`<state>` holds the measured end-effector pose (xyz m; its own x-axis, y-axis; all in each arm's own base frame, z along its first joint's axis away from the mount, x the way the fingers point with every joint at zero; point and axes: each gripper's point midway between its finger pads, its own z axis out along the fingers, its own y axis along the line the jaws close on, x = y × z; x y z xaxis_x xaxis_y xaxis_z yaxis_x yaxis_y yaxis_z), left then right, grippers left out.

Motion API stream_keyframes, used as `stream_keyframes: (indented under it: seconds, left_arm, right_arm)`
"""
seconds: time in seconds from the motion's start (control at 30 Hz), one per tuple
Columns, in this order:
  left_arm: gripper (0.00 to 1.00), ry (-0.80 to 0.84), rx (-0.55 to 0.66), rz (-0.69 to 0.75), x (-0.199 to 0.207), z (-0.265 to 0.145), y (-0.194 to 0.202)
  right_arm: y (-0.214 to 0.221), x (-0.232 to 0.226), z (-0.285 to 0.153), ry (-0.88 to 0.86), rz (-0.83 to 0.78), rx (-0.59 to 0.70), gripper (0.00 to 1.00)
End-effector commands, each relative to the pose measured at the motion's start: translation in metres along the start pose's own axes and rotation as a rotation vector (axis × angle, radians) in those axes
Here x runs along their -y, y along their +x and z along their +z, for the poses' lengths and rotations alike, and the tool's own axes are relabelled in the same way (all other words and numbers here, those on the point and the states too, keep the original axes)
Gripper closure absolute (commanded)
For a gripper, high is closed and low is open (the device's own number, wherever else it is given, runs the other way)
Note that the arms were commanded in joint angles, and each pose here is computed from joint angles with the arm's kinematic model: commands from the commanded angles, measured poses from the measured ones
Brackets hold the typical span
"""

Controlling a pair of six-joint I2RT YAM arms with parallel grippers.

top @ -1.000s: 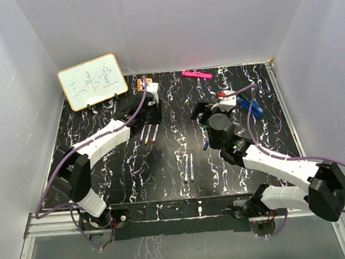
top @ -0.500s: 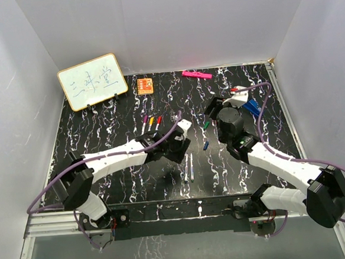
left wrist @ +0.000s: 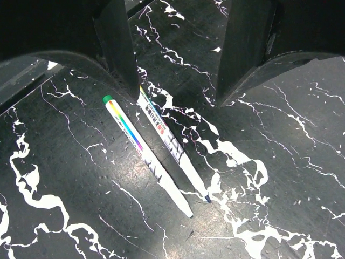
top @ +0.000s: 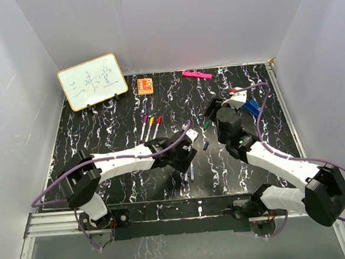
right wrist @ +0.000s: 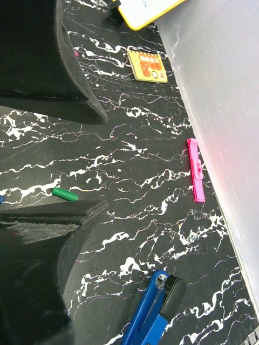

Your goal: Insert the pens into the pen caps

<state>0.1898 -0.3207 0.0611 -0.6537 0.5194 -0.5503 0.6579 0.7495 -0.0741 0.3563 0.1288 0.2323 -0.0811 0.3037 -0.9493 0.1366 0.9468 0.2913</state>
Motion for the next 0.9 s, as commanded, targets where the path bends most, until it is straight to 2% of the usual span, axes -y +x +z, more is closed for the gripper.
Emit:
stream_keyframes:
  seconds: [0.0, 0.57, 0.87]
  left_arm:
    - [0.43, -0.028, -0.029, 0.0, -0.002, 0.009, 0.011]
    - [0.43, -0.02, -0.066, -0.024, 0.006, 0.029, 0.023]
    - [0.43, -0.081, -0.17, -0.016, -0.006, 0.031, 0.055]
  right_arm:
    - [-0.016, -0.005, 0.001, -0.001, 0.05, 0.029, 0.45]
    - [-0.006, -0.002, 0.005, 0.005, 0.047, 0.007, 0.47]
    - [-0.007, -0.002, 0.005, 0.003, 0.055, 0.008, 0.47]
